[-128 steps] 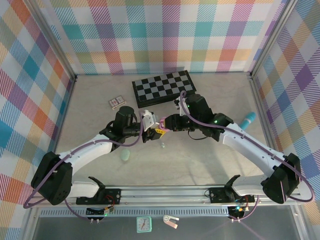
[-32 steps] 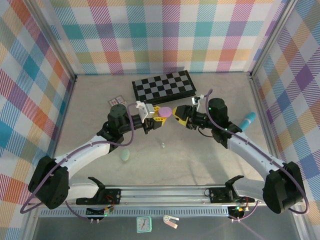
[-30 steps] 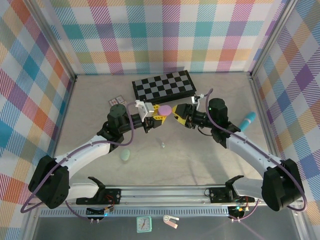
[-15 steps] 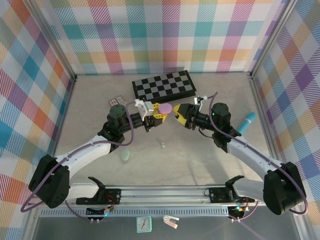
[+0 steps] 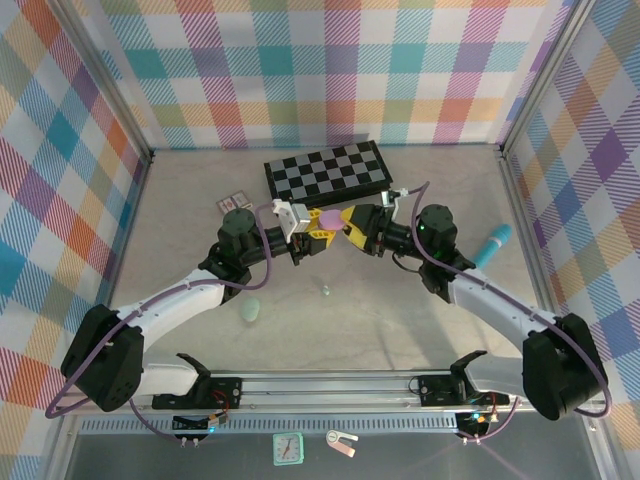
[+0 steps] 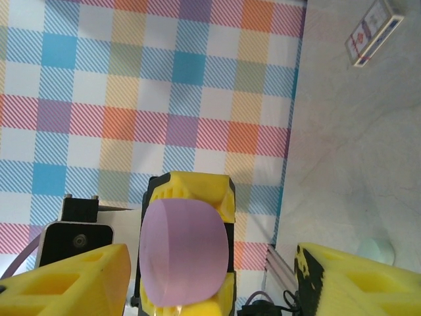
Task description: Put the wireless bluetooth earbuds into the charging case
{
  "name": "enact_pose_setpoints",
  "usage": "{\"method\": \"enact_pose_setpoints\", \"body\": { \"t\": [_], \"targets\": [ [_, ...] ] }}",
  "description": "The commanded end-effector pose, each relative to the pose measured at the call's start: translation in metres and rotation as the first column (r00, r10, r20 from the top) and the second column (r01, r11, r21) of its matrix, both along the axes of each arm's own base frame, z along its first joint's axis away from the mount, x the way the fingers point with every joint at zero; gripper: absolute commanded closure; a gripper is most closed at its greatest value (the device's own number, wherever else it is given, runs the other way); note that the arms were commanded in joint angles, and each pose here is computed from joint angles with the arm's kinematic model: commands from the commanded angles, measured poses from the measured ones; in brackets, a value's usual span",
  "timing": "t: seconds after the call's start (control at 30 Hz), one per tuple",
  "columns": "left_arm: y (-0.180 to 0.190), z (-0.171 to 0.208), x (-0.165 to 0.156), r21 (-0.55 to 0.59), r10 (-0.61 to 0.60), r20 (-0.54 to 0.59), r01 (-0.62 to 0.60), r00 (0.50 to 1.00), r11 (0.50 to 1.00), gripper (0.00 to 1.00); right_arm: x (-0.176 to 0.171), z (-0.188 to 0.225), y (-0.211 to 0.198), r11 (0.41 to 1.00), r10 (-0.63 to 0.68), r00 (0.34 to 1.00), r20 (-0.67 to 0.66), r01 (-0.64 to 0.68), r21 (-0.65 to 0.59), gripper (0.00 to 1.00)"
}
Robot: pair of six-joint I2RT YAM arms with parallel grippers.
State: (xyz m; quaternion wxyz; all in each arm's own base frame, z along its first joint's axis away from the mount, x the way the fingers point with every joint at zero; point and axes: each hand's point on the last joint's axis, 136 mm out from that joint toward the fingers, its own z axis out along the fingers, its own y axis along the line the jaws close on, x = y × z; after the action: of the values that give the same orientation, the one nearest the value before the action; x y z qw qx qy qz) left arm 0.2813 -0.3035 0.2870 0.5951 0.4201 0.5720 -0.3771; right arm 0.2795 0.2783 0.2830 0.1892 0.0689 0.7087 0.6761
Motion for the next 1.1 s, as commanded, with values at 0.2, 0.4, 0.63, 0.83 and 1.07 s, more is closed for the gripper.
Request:
{"method": "enact_pose_setpoints", "body": {
  "t": [0.2,0.4,0.63,0.83,1.07],
  "targets": [
    [-0.004,0.012,0.0,-0.029,-0.017,0.038,0.018,0.999,0.999,0.81,-0.001,0.027,0.022,0.994,0.063,0.996,0.067,-0.069,0.09,0.59],
    [-0.004,0.005,0.002,-0.008,-0.007,0.031,0.008,0.999,1.0,0.81,0.0,0.024,0.019,0.997,0.042,0.997,0.071,-0.047,0.067,0.79],
    [0.001,-0.007,0.003,0.041,0.025,0.013,-0.025,1.0,0.999,0.52,0.007,0.008,0.006,0.998,-0.049,0.996,0.07,0.052,-0.036,0.85],
    [0.017,-0.037,-0.001,0.137,0.102,-0.043,-0.096,0.994,0.986,0.12,0.027,-0.044,-0.026,0.954,-0.211,0.977,0.03,0.212,-0.211,0.84],
    [0.034,-0.076,-0.01,0.245,0.208,-0.135,-0.17,0.969,0.954,0.0,0.067,-0.11,-0.049,0.864,-0.335,0.942,0.024,0.318,-0.391,0.84]
  ]
}}
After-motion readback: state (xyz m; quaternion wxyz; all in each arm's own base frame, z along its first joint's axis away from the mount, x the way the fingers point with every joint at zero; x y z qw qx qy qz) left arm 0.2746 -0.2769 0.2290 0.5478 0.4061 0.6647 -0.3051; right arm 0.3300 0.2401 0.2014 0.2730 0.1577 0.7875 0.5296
